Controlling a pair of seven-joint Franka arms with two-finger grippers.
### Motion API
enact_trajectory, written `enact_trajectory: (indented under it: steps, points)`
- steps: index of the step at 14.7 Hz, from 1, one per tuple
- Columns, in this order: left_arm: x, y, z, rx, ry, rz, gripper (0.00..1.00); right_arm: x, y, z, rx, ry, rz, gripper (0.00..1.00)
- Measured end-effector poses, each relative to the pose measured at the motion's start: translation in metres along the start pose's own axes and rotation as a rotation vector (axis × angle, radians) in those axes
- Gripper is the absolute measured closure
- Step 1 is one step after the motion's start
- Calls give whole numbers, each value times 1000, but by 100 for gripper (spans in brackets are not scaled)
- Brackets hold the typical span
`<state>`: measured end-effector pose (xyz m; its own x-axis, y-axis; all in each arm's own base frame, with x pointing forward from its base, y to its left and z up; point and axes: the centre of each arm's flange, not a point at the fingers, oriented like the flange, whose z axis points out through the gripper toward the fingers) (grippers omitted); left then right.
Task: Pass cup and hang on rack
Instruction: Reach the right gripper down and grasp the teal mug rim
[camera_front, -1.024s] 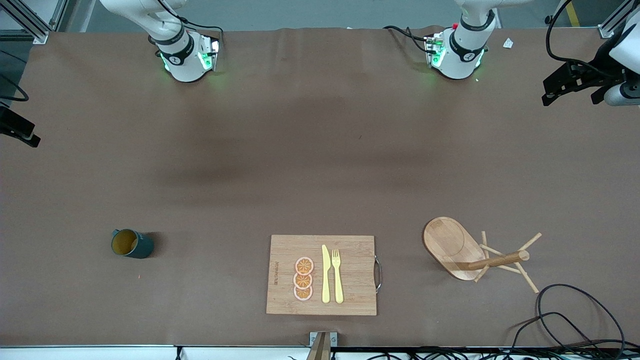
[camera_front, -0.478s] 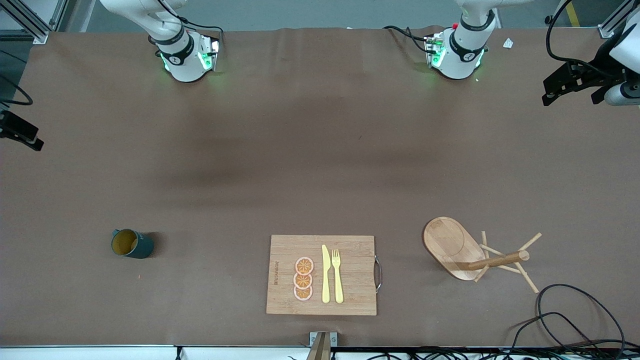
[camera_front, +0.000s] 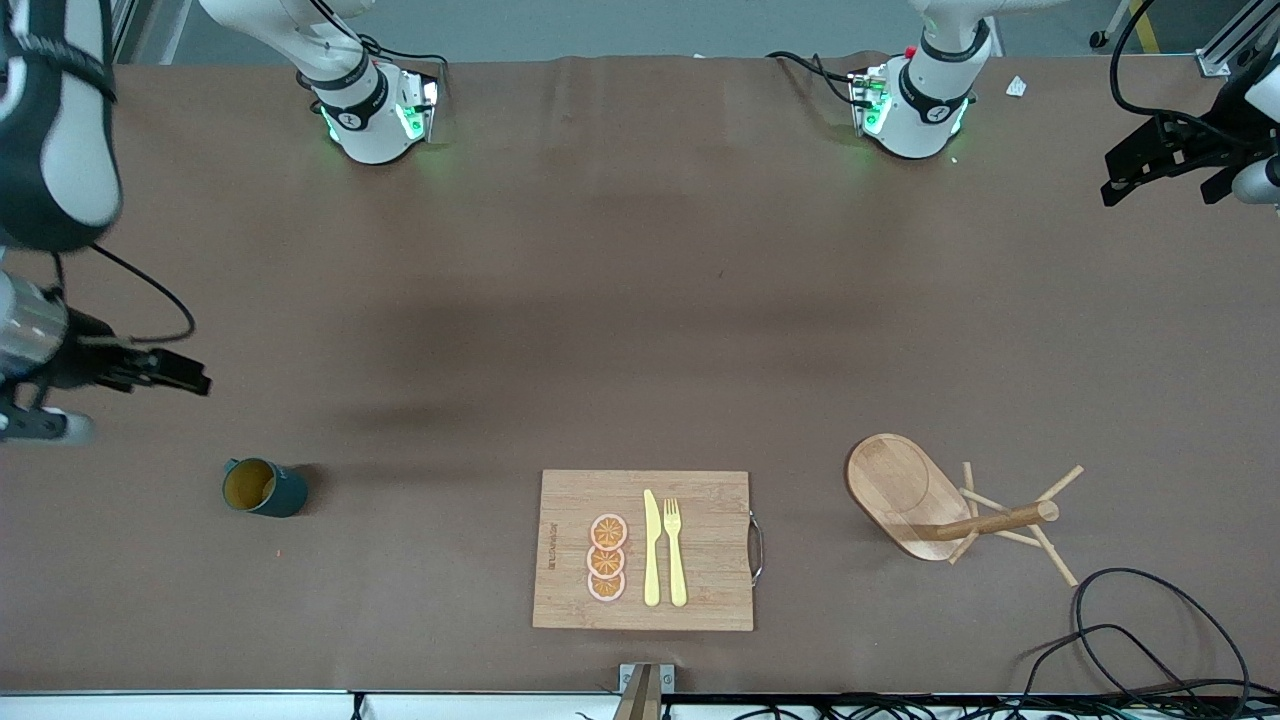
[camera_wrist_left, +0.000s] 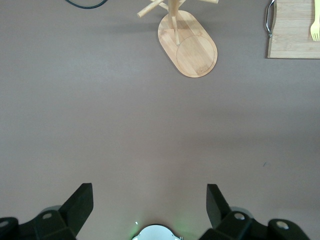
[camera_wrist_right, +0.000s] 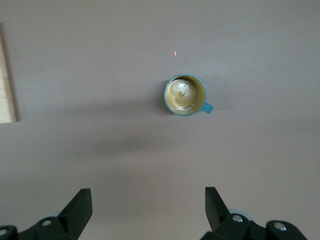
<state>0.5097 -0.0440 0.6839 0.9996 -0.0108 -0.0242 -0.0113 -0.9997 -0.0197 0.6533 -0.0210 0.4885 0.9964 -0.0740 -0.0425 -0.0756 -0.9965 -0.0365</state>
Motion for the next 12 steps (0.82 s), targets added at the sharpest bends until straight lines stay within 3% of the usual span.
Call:
enact_trajectory:
  steps: [4, 8, 12]
  points:
    - [-5, -2, 1, 2, -34, -3, 0, 32, -1, 88, -24, -31, 8, 0]
    - [-4, -8, 2, 2, -39, -15, 0, 54, 0, 157, -51, -16, 8, 0]
    - [-4, -8, 2, 2, -39, -15, 0, 63, 2, 192, -66, 7, 8, 0]
